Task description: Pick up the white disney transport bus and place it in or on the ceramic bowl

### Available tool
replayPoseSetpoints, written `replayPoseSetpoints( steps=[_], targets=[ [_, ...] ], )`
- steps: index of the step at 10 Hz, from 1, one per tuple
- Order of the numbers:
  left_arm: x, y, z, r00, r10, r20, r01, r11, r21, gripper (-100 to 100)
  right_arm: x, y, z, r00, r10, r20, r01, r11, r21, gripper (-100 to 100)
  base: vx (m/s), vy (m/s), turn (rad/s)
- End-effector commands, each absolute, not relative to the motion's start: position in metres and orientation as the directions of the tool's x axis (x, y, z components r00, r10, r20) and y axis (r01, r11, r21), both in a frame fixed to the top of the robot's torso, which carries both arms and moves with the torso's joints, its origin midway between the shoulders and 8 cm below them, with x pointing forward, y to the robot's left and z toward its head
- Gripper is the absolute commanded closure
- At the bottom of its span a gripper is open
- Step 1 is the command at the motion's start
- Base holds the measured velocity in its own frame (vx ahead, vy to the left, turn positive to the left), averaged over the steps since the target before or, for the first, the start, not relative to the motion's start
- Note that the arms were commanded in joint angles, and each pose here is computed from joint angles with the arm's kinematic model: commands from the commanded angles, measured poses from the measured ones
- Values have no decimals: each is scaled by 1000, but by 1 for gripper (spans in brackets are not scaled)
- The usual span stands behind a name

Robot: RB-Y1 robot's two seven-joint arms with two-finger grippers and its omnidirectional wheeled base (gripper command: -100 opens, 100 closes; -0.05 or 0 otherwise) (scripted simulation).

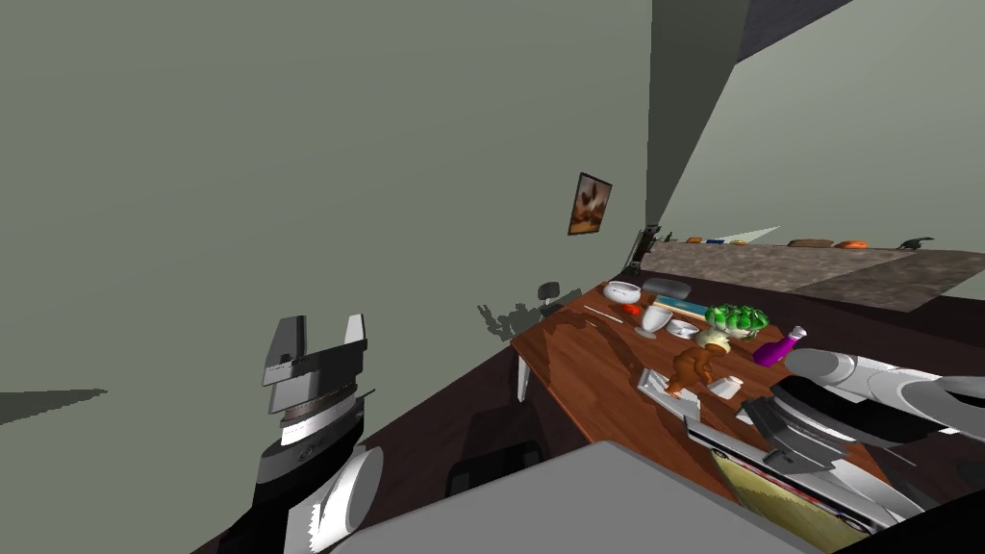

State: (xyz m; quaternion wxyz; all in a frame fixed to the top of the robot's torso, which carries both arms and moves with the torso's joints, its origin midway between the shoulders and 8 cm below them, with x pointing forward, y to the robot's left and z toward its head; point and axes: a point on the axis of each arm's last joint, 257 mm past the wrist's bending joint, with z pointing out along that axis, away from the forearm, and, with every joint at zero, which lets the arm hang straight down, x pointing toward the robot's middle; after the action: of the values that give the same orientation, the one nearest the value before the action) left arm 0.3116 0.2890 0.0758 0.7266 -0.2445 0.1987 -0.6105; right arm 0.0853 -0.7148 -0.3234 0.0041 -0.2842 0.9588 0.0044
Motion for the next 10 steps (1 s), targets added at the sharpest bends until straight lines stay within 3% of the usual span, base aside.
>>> replayPoseSetpoints(
  steps=[1,6,7,10],
  targets=[
    [312,289,76,176,-984,10,790,135,-598,0,86,-718,-315,-844,-536,-9,-536,844,13,-100,-39,26,62],
    [312,289,76,176,-984,10,790,135,-598,0,84,-722,-301,-859,-511,-9,-511,859,22,-100,-24,21,38],
    [312,289,76,176,-984,10,790,135,-598,0,84,-722,-301,-860,-511,-9,-511,859,23,0,0,0,0],
    [312,289,76,176,-984,10,790,135,-598,0,84,-722,-301,-860,-511,-9,-511,859,23,0,0,0,0]
  ],
)
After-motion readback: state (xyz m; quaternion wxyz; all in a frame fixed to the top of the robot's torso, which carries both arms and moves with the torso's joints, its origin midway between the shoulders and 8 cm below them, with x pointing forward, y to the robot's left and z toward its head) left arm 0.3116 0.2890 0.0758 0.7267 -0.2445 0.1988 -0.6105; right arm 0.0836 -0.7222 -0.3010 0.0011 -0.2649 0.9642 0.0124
